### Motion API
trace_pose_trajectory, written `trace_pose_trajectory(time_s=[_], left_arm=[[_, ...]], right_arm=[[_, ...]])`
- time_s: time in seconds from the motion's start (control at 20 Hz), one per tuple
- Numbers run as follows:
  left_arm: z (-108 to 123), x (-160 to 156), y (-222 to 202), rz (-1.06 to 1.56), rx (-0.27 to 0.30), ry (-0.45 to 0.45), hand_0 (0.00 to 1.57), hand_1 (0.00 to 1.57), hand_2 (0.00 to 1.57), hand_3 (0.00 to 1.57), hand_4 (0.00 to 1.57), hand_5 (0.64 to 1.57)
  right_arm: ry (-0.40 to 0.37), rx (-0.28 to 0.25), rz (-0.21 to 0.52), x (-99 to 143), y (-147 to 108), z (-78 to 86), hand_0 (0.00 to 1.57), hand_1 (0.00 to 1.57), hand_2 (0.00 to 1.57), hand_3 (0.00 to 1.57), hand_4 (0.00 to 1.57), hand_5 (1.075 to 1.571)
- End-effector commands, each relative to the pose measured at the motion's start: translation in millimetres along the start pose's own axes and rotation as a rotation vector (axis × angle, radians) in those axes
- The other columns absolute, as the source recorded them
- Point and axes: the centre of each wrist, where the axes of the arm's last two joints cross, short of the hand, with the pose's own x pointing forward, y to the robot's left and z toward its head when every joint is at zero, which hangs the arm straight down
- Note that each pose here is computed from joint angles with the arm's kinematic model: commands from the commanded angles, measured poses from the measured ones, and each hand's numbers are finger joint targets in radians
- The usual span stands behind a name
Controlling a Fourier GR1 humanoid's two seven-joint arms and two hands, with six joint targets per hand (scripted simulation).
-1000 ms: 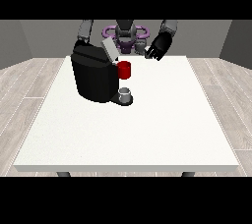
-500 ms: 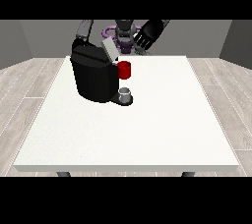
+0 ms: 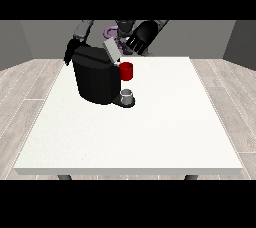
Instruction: Insert the coffee pod into the coffee machine and close the lid
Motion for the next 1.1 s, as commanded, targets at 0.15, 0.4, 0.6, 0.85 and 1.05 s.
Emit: trace_pose_trajectory(time_s=[0.15, 0.4, 0.6, 0.85, 1.05], left_arm=[[10, -12, 29, -0.023, 0.076, -0.005, 1.26, 1.26, 1.30, 1.24, 0.49, 1.571], [-6, 15, 12, -0.050, 0.026, -0.015, 1.19, 1.19, 1.26, 1.22, 0.46, 1.571], [-11, 19, 1, -0.027, 0.018, -0.009, 1.25, 1.25, 1.29, 1.24, 0.45, 1.571], [-4, -2, 7, -0.027, 0.011, -0.010, 1.21, 1.21, 1.25, 1.22, 0.43, 1.571], [-11, 14, 2, -0.017, 0.001, -0.028, 1.19, 1.19, 1.25, 1.20, 0.42, 1.571]], right_arm=[[-0.063, 0.008, -0.013, 19, -6, -3.8, 0.00, 0.00, 0.00, 0.00, 0.00, 1.571], [-0.050, -0.036, -0.003, 19, -8, -13.3, 0.00, 0.00, 0.00, 0.00, 0.12, 1.571], [-0.020, -0.062, 0.005, 15, -13, -14.6, 0.00, 0.00, 0.00, 0.00, 0.00, 1.571], [-0.027, -0.056, 0.007, 17, -16, -11.3, 0.00, 0.00, 0.00, 0.00, 0.15, 1.571], [-0.024, -0.071, -0.016, 12, -13, -12.1, 0.00, 0.00, 0.00, 0.00, 0.04, 1.571]])
